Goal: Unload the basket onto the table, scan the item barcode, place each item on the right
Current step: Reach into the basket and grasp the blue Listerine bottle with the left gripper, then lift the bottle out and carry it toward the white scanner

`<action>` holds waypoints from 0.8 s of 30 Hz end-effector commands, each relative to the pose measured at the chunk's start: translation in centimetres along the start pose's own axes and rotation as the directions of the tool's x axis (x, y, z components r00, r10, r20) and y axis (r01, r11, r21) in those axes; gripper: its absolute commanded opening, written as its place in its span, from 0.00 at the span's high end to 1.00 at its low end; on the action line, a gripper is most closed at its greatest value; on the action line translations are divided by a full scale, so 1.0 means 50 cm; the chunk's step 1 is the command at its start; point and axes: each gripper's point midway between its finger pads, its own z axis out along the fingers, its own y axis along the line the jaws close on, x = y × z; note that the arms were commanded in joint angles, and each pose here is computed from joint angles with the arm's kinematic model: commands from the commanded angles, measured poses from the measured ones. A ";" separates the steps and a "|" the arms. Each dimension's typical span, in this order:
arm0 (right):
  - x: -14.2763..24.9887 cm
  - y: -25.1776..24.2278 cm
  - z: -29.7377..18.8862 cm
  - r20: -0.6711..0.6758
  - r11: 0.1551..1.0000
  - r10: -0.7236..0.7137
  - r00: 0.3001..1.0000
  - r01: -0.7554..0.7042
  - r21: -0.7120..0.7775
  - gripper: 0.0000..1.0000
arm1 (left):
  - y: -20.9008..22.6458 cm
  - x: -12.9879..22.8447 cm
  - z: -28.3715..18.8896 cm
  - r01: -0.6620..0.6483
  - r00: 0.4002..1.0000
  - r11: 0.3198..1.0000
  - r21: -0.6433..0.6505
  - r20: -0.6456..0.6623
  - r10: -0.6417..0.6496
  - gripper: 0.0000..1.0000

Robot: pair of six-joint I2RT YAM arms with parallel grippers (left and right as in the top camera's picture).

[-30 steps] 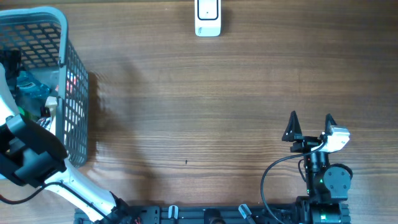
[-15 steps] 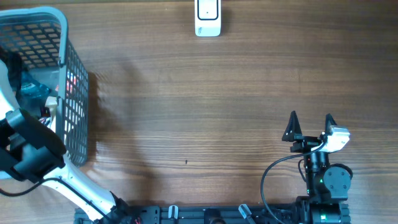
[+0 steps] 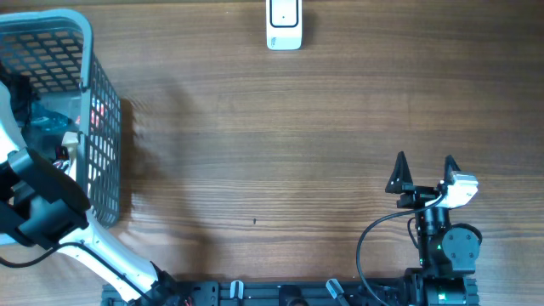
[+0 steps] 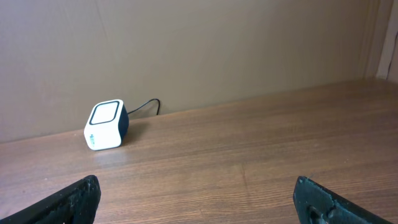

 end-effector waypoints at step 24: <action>-0.004 0.008 -0.001 0.009 1.000 -0.018 1.000 0.018 -0.022 0.00 | 0.069 0.031 -0.688 -0.025 0.996 0.732 0.681 0.076 -0.037 0.84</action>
